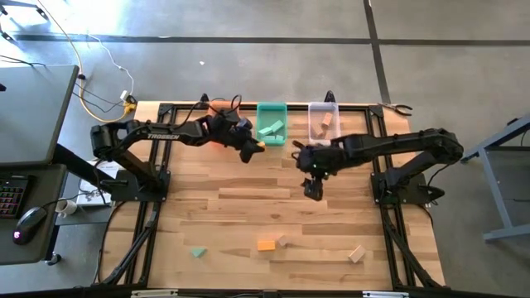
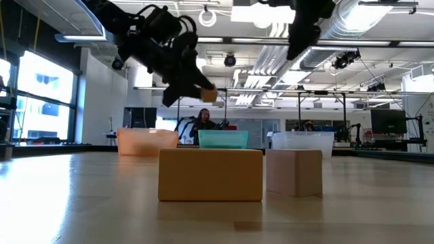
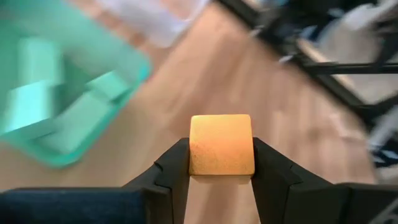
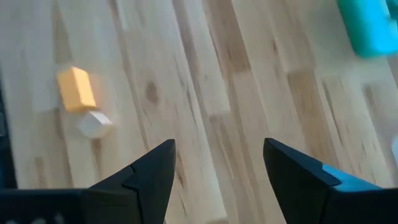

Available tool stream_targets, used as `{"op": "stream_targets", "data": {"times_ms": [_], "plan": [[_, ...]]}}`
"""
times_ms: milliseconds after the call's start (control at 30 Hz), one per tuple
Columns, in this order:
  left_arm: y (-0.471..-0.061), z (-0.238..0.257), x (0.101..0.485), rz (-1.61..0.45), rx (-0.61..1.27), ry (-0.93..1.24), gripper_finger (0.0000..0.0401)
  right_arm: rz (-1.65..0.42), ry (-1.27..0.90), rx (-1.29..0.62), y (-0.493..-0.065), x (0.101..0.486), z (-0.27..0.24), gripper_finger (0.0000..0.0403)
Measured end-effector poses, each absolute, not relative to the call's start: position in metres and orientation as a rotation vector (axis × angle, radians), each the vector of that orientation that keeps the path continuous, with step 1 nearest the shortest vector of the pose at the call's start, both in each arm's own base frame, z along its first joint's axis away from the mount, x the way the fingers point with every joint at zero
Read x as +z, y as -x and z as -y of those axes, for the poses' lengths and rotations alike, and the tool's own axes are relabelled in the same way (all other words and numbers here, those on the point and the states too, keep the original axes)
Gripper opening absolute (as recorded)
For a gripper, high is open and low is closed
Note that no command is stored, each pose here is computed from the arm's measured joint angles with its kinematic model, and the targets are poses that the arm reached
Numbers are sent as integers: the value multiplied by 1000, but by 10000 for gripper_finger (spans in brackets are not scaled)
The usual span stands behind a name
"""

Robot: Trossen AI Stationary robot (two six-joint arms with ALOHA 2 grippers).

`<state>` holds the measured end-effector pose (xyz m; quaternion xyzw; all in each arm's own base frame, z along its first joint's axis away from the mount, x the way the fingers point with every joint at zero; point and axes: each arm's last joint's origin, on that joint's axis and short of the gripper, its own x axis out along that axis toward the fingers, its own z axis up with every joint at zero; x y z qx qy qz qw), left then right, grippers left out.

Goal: Sort & place blocks by color
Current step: Put the orange block into the orange bin

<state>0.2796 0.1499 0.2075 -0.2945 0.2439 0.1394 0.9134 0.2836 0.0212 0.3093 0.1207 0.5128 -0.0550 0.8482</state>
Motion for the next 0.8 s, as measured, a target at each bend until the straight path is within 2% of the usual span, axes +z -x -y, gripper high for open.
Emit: {"op": "stream_targets", "data": {"times_ms": [367, 633, 800], "plan": [[-252, -173, 192, -688, 606, 525, 109, -1197, -273, -270, -260, 303, -71, 232], [-237, -176, 199, -756, 772, 402, 109, -1258, -259, -324, -248, 293, -105, 232], [-222, -178, 197, -872, 881, 363, 109, -1316, -224, -359, -249, 278, -121, 232]]}}
